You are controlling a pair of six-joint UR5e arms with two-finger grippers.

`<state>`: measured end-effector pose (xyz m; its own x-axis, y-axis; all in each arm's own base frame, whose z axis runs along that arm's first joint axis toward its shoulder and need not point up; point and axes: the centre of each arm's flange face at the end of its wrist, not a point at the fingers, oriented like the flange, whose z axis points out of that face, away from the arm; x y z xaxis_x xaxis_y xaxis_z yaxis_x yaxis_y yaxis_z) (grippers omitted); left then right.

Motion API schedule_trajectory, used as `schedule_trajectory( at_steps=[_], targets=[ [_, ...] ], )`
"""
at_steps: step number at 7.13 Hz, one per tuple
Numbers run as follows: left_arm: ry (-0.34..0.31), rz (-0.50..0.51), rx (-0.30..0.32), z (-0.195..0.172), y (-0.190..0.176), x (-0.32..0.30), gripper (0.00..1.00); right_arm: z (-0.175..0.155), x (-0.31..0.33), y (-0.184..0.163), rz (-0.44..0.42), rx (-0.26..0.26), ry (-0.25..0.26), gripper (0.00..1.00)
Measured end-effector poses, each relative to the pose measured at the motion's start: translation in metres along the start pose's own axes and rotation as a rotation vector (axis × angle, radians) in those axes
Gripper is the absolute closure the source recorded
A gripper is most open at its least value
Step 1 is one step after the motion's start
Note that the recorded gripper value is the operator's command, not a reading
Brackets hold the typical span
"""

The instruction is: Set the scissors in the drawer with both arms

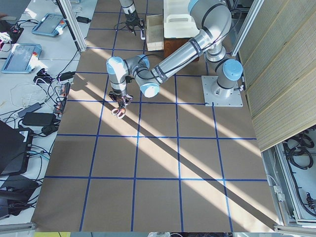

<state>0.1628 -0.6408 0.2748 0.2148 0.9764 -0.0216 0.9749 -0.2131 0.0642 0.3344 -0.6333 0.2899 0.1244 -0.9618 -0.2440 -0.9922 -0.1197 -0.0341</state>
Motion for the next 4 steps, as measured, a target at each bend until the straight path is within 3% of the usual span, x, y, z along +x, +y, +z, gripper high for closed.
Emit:
schedule_trajectory(
  at_steps=[3, 4],
  targets=[
    [-0.003, -0.019, 0.051, -0.039, -0.032, 0.003, 1.0, -0.009, 0.013, 0.001, -0.002, 0.017, 0.047, 0.4],
    [0.0, -0.031, 0.056, -0.05, -0.042, 0.004, 1.0, -0.01, 0.014, 0.002, -0.001, 0.019, 0.055, 0.18]
  ],
)
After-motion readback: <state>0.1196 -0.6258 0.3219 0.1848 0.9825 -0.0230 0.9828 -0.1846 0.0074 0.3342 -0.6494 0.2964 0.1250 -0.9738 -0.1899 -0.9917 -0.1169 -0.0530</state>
